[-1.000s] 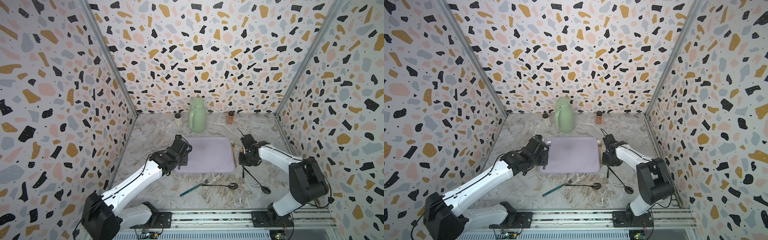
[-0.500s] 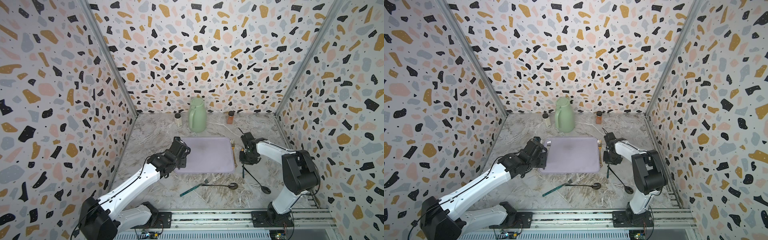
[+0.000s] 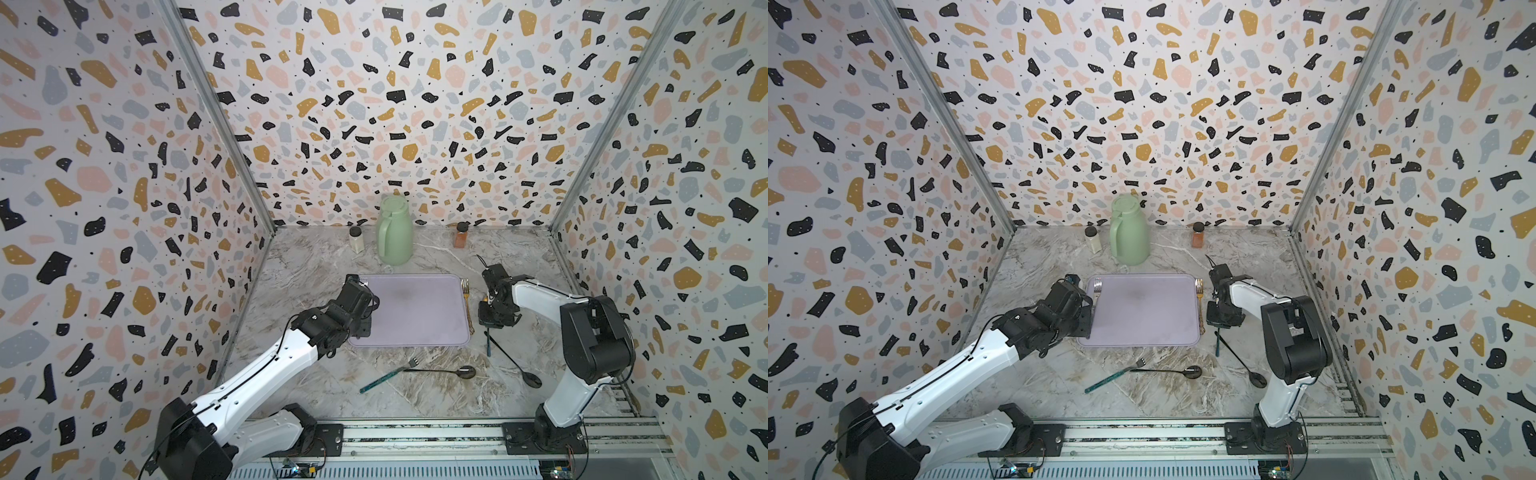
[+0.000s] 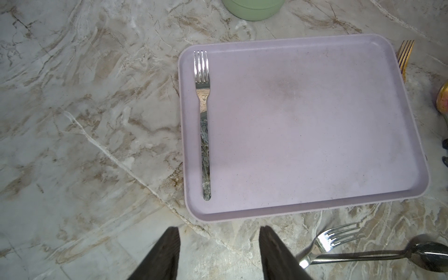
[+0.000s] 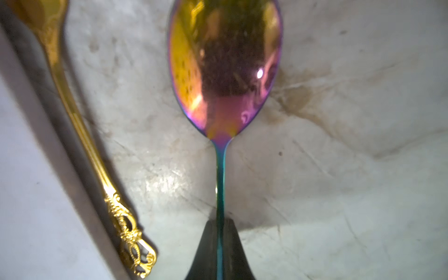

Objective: Set the spoon and fork side by side
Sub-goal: Pick up the spoon from the center of the board, then place the spoon on the tray.

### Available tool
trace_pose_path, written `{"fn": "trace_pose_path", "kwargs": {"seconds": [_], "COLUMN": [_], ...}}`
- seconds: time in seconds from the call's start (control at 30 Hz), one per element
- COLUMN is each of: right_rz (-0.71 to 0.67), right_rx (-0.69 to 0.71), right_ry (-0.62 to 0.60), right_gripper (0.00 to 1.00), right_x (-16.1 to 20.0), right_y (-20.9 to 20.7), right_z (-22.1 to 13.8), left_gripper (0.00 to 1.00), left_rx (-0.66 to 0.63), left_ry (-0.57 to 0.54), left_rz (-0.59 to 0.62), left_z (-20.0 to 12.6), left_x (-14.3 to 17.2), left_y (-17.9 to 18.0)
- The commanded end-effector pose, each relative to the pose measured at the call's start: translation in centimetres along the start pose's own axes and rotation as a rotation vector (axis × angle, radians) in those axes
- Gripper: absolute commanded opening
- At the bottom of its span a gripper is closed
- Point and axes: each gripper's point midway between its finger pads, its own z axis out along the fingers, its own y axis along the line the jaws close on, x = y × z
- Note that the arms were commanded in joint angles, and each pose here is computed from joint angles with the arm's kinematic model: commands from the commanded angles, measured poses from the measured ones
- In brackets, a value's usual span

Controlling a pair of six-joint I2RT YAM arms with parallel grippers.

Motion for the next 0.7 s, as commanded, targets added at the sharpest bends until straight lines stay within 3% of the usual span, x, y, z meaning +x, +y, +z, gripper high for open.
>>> {"fn": "trace_pose_path", "kwargs": {"seconds": [0.0,0.2,0.37,0.67], "right_rz": [0.013,0.001,-0.053,-0.167], "right_rx": [-0.009,-0.079,-0.183,-0.258], "right_ry": [-0.025,-0.084,-0.132,-0.149], "right_gripper": [0.02,0.01,0.01,0.01], "right_x": [-0.8,-2.2,-3.3,-3.1], "right_y": [0.4,4.2,10.8,21.6], "right_z": [-2.4,-6.5,-9.1,-9.5], "left_gripper": [0.56,0.55,0.56,0.54], "left_rx": [0.003,0.011,0.023,-0.058], "left_ry": [-0.028,-0.059,-0.086,-0.142], "left_rz": [-0.016,-0.028,-0.045,-0.114], "left_z": [-1.0,-2.3,-3.2,-5.4], "left_x": [-0.5,-1.0,-1.3,-1.4], "left_y": [0.2,0.5,0.7,3.2]}}
